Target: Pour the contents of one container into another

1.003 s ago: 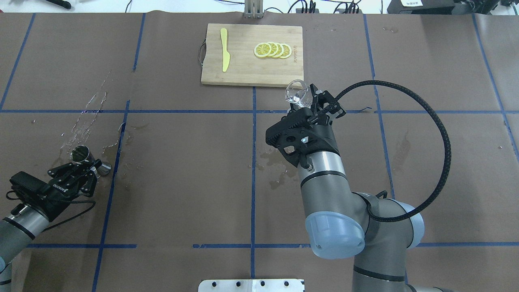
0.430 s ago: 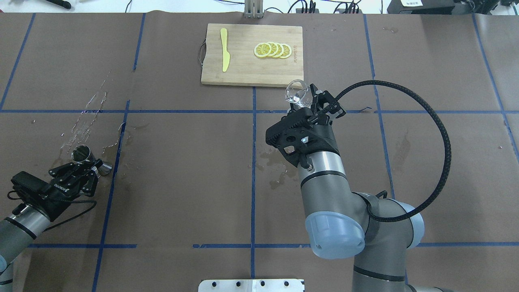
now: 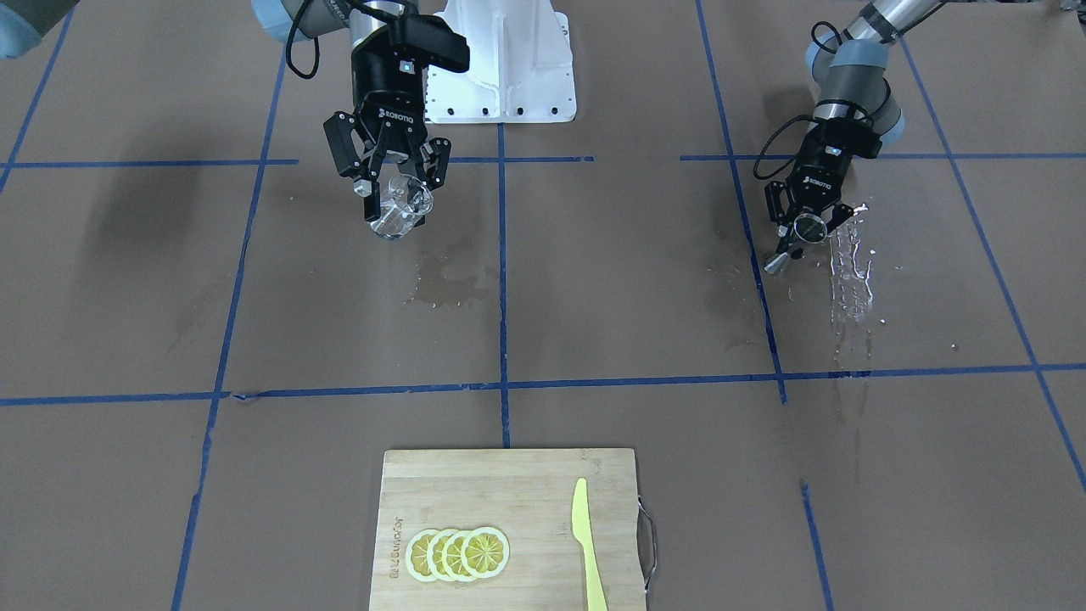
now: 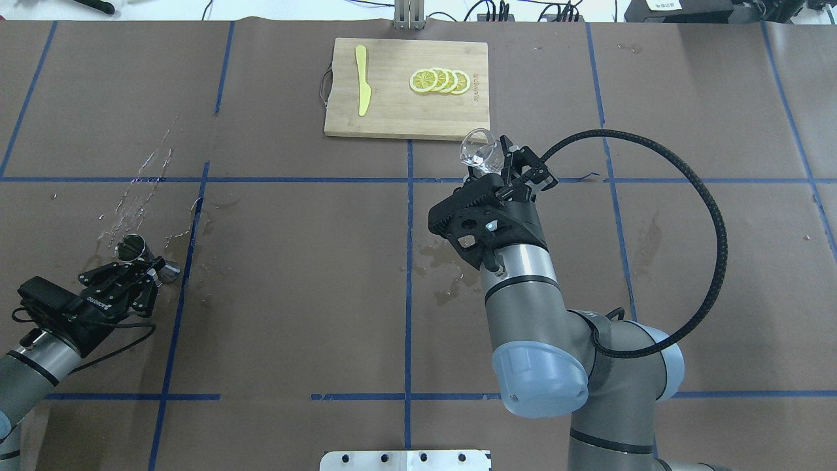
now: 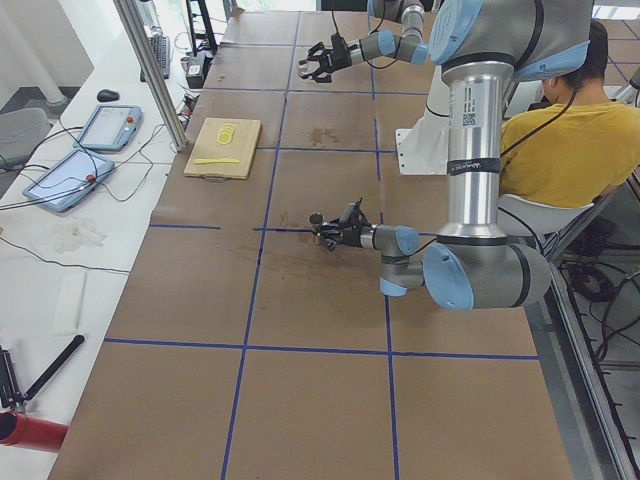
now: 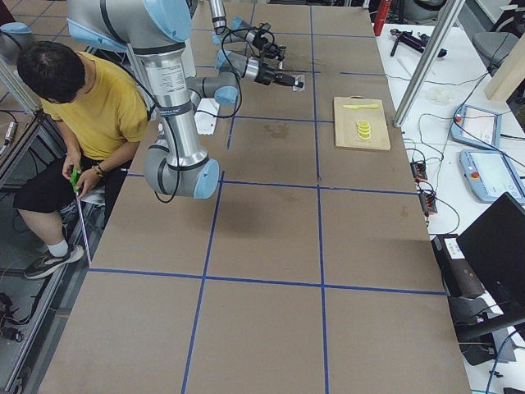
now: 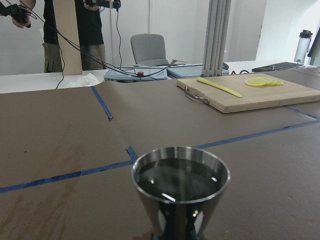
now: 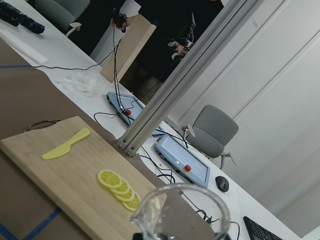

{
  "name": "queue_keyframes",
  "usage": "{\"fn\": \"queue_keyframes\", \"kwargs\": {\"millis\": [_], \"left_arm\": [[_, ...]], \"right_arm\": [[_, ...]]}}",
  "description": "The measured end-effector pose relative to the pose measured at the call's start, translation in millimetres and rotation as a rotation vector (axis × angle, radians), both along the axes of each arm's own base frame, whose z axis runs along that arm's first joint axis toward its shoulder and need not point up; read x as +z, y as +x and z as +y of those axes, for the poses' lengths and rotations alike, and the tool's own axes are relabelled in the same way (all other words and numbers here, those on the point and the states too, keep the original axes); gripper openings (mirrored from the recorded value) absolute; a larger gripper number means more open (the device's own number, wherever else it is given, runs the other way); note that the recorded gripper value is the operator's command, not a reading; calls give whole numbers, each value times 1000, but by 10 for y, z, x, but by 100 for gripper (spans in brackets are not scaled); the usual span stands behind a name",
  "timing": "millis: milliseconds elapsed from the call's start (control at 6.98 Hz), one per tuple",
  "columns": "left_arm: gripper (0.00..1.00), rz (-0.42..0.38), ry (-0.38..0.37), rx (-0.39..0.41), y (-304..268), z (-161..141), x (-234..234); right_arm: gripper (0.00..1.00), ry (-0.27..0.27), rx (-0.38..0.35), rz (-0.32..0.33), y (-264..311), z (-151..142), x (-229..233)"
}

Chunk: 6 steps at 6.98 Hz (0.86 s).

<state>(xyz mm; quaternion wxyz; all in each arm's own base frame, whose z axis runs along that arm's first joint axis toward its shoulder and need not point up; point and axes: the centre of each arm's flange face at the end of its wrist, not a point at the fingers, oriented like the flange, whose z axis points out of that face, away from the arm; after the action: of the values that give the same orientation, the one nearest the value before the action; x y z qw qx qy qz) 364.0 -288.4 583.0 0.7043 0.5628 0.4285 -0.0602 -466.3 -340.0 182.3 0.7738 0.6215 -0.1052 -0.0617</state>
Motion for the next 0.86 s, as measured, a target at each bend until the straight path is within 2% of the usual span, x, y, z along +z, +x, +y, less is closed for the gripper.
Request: {"fn": "queue_keyframes", "kwargs": {"millis": [143,716,859], "left_arm": [[48,-2,0,0,1,0,9],[59,-11,-1,4,13,15,34],[72,-11,0,5,14,16,34]], "right_arm": [[0,0,0,0,-1,1,0],[0,0,0,0,1,-1,0],[0,0,0,0,1,-1,0]]}}
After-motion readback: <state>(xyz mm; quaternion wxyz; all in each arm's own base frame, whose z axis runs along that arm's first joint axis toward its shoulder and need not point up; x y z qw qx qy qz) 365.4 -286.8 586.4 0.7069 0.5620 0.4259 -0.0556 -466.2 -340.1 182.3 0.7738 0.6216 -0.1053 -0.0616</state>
